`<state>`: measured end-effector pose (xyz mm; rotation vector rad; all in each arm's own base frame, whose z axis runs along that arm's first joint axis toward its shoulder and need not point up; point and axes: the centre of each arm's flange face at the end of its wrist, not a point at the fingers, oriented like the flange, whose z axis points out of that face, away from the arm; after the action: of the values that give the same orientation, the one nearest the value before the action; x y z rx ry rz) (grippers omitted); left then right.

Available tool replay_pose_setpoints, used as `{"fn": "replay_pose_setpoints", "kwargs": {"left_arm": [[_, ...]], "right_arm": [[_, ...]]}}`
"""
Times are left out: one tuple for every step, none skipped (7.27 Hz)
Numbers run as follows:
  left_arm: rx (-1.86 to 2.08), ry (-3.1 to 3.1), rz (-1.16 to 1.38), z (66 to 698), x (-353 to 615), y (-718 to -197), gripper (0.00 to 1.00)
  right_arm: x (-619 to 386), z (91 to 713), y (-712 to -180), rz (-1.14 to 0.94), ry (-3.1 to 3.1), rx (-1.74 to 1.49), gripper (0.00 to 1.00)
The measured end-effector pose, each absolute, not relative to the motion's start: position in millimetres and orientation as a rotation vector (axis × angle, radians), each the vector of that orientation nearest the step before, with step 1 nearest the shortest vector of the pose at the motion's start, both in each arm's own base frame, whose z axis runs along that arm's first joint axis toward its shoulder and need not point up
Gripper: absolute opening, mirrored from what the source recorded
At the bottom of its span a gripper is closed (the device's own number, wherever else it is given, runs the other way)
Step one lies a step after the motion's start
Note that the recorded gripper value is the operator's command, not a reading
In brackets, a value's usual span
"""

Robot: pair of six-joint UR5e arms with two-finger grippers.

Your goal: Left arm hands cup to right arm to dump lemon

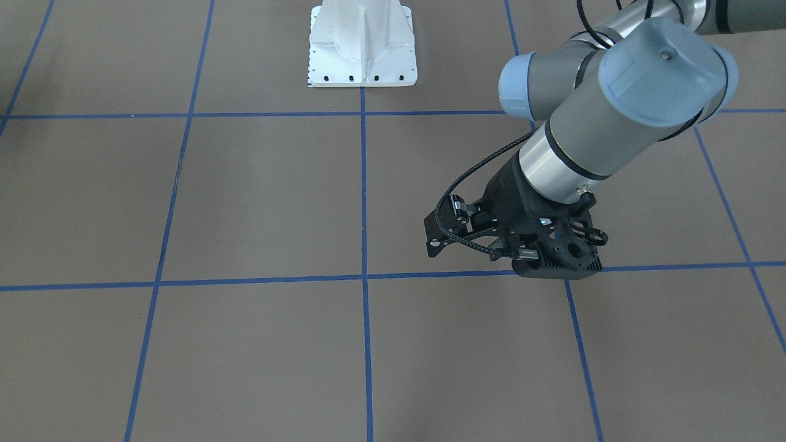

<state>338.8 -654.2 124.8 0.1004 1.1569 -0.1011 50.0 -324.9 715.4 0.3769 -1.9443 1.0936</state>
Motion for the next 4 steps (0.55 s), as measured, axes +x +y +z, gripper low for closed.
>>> {"fn": "replay_pose_setpoints", "kwargs": {"left_arm": [[0.099,1.156,-0.099,125.3,340.5,-653.4,1.0],[0.097,1.156,-0.098,125.9,341.8,-652.6,1.0],[0.095,1.155,-0.097,127.6,342.6,-652.2,1.0],[0.094,1.155,-0.097,129.7,342.9,-652.0,1.0]], "right_arm": [[46.9,715.5,-323.0,0.96,-1.868,0.497,0.08],[45.3,716.2,-321.4,0.854,-1.801,0.602,0.08],[43.1,711.3,-325.6,0.759,-1.732,0.688,0.08],[39.6,693.5,-339.5,0.674,-1.65,0.76,0.08]]}}
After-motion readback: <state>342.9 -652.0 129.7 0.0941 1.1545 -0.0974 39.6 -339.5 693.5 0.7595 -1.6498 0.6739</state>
